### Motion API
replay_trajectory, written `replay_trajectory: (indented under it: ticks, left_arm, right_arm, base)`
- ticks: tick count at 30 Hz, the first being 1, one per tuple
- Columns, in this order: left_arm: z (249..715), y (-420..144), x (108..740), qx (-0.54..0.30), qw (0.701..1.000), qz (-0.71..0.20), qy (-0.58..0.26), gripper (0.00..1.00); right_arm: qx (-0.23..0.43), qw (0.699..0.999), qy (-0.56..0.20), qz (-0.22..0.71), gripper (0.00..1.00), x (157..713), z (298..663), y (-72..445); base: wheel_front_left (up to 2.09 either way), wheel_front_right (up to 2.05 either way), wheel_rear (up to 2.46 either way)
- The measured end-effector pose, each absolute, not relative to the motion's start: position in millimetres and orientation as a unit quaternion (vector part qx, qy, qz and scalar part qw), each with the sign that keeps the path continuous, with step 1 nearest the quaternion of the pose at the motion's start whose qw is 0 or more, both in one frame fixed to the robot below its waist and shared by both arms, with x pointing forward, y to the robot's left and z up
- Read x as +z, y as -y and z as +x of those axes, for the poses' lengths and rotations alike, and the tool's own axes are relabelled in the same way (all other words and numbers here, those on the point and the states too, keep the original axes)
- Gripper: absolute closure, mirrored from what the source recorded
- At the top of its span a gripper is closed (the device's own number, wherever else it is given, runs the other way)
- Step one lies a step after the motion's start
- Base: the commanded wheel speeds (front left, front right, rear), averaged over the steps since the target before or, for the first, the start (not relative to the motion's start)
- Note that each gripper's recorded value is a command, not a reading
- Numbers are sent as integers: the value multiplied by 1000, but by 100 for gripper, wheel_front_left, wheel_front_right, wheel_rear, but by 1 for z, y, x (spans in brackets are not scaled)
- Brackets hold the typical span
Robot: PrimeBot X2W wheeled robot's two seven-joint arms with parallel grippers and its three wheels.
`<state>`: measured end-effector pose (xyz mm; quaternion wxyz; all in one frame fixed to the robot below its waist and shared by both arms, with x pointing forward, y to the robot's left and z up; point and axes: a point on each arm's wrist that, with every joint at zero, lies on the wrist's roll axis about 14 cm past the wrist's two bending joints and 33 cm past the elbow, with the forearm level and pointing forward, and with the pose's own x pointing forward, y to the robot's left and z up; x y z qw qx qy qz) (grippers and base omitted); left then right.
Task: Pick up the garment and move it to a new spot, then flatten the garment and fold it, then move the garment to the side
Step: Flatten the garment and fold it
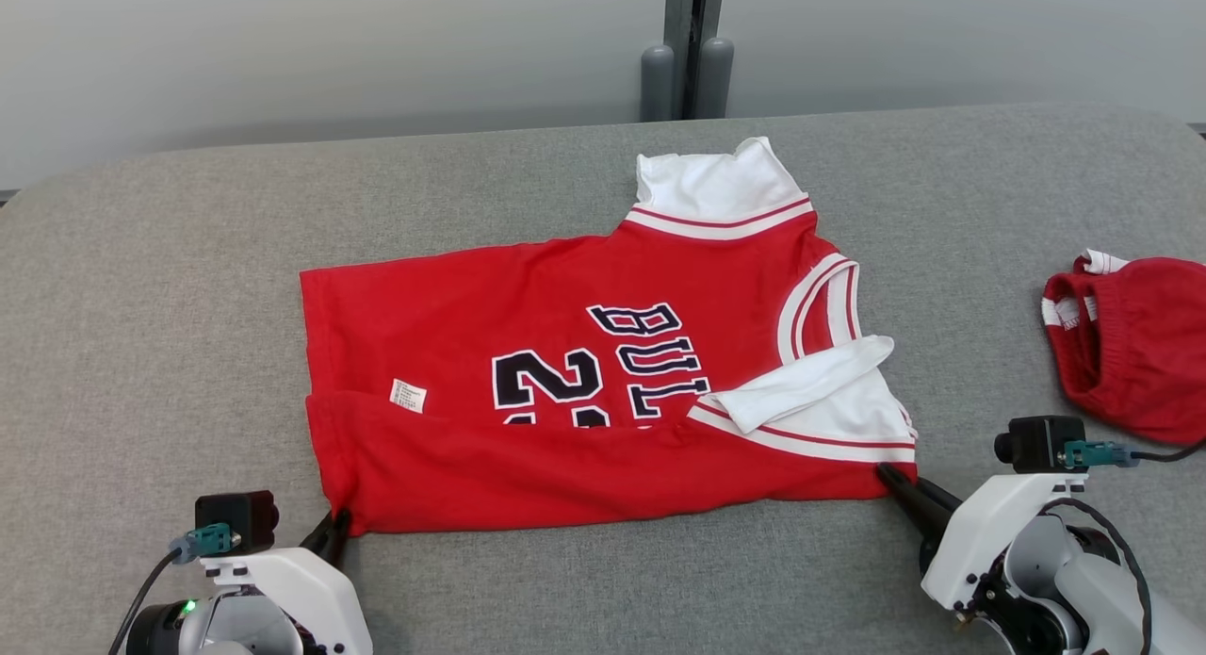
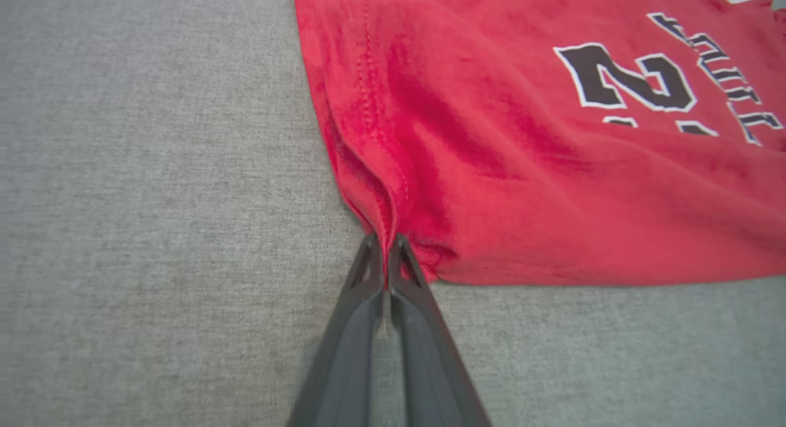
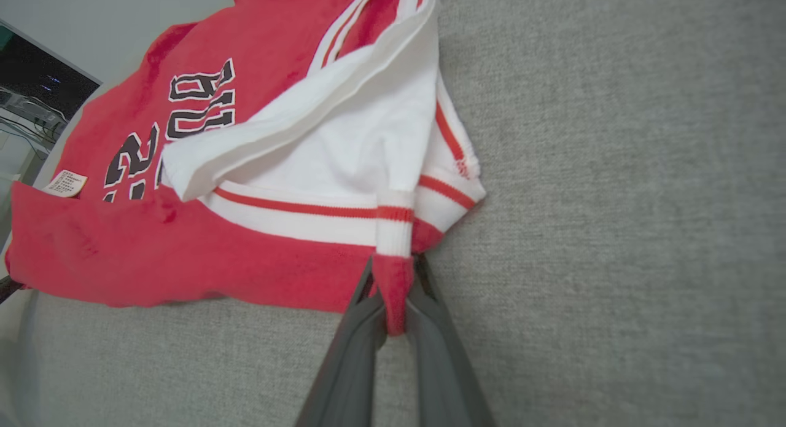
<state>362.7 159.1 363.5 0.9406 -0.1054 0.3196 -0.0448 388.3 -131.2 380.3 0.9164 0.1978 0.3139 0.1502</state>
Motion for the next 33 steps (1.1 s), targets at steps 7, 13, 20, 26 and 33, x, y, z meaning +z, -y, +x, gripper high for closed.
replay_trajectory:
  ticks: [7, 13, 20, 26, 33]
  left_arm:
    - [366, -165, 380, -48, 948, -105, -296, 100]
    - [354, -169, 389, -66, 946, -94, -303, 100]
    - [333, -162, 399, -92, 939, -94, -317, 100]
    - [312, -163, 403, -103, 930, -88, -340, 100]
    - [288, -160, 399, -112, 913, -91, -381, 100]
  right_arm:
    - [156, 918, -299, 210, 100, 395, 391, 132]
    - [166, 914, -302, 214, 100, 409, 386, 142]
    - [185, 902, -323, 220, 100, 417, 364, 149]
    - [175, 904, -326, 215, 100, 424, 349, 171]
    - [168, 890, -363, 221, 100, 411, 321, 179]
  base:
    - [0, 0, 0]
    - [0, 0, 0]
    - [0, 0, 0]
    - [0, 0, 0]
    - [0, 0, 0]
